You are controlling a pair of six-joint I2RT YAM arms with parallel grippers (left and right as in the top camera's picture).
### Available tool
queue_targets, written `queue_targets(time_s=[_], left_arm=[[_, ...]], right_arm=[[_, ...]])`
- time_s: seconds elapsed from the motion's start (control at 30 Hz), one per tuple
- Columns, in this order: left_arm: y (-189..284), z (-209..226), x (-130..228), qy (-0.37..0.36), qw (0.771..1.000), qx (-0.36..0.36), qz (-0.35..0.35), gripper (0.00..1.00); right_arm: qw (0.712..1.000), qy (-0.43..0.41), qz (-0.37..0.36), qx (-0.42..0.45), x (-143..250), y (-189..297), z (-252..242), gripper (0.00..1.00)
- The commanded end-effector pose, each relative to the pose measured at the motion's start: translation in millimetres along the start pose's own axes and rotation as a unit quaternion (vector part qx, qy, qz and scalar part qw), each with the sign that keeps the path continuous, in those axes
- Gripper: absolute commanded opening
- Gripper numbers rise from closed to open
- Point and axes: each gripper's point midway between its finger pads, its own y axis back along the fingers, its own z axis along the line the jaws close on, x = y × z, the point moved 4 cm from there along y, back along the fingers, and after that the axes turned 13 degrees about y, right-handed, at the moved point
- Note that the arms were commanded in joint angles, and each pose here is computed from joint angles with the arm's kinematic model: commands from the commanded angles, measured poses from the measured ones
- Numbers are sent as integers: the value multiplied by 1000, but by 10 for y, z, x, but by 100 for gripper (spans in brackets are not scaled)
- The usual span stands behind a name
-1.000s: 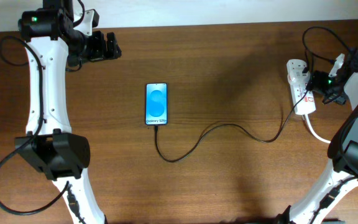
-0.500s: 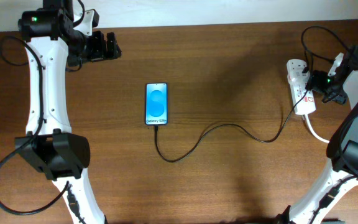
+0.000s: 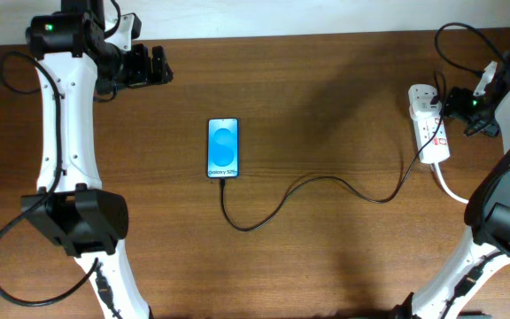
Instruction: Plug charger to phone and switch on socket
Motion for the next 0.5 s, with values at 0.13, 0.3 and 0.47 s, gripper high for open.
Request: queue_targets(time_s=[0.13, 0.3, 0.47], left_arm=[[99, -15, -20, -2, 1000, -1, -13, 99], [99, -15, -20, -2, 1000, -1, -13, 99], [99, -15, -20, -2, 1000, -1, -13, 99]], right_arm=[[999, -2, 28, 30, 88, -113, -42, 87], [999, -2, 28, 30, 92, -145, -43, 86], [999, -1, 42, 17, 157, -284, 12, 86]])
